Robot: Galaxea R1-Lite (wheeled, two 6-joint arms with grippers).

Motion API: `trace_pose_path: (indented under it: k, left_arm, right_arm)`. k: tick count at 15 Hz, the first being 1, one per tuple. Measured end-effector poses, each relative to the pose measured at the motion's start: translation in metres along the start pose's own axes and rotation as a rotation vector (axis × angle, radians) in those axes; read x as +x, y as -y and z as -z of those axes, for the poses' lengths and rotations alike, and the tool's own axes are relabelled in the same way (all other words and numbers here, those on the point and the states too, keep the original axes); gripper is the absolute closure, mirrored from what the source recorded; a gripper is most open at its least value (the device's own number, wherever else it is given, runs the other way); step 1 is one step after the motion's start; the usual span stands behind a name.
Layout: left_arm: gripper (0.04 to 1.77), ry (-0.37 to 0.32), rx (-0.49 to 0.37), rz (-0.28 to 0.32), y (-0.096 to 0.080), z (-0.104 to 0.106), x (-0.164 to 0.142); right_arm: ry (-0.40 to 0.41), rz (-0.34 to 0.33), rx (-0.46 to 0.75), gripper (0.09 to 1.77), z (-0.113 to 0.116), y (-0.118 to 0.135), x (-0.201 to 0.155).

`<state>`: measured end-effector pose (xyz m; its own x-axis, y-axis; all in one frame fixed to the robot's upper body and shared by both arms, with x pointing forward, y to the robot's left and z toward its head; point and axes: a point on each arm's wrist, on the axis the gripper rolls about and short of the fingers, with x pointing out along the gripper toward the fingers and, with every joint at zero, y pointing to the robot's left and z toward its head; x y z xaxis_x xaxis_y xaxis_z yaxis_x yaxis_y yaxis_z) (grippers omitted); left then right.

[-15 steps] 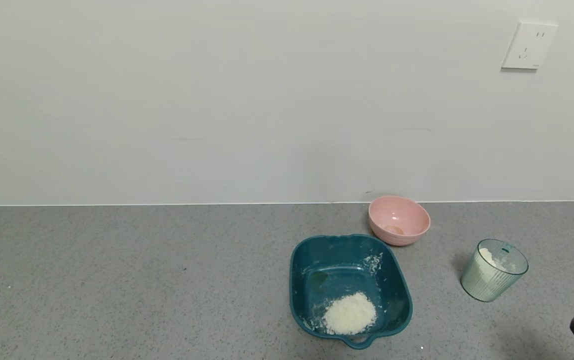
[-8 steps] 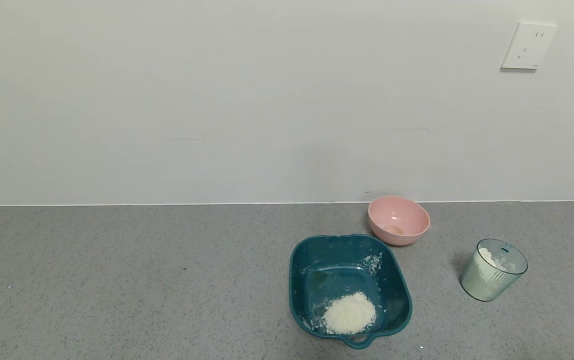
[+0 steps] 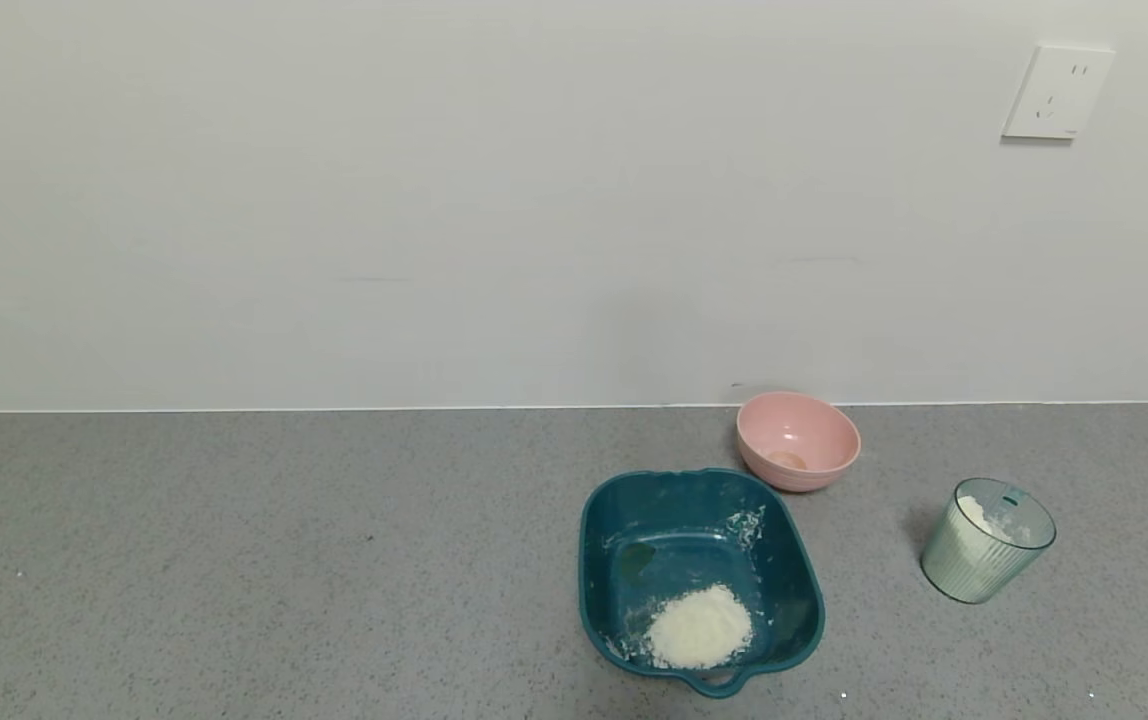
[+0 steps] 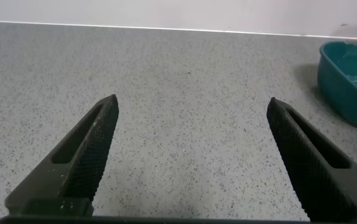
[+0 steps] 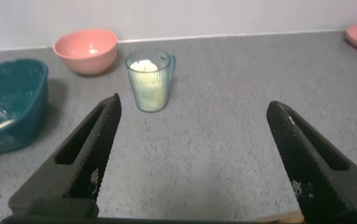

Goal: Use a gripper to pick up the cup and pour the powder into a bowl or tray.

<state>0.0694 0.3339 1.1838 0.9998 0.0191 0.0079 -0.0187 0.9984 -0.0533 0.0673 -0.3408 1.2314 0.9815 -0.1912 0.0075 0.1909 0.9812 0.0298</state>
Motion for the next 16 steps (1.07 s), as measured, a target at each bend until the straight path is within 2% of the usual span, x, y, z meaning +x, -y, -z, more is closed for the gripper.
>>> trace_pose_path:
  k: [2, 6, 12, 13, 16]
  left_arm:
    - [0.09, 0.000, 0.000, 0.000, 0.000, 0.000, 0.000]
    - [0.09, 0.000, 0.000, 0.000, 0.000, 0.000, 0.000]
    - [0.09, 0.000, 0.000, 0.000, 0.000, 0.000, 0.000]
    - [0.09, 0.000, 0.000, 0.000, 0.000, 0.000, 0.000]
    - [0.09, 0.000, 0.000, 0.000, 0.000, 0.000, 0.000]
  right_arm:
    - [0.049, -0.006, 0.003, 0.16, 0.003, 0.002, -0.008]
    - [0.089, 0.004, -0.018, 0.16, 0.007, 0.003, -0.014]
    - [0.073, 0.004, -0.017, 0.16, 0.020, 0.002, -0.009]
    - [0.076, -0.005, -0.020, 0.16, 0.024, 0.002, -0.007]
    - [0.072, -0.122, -0.030, 0.16, 0.034, -0.001, -0.002]
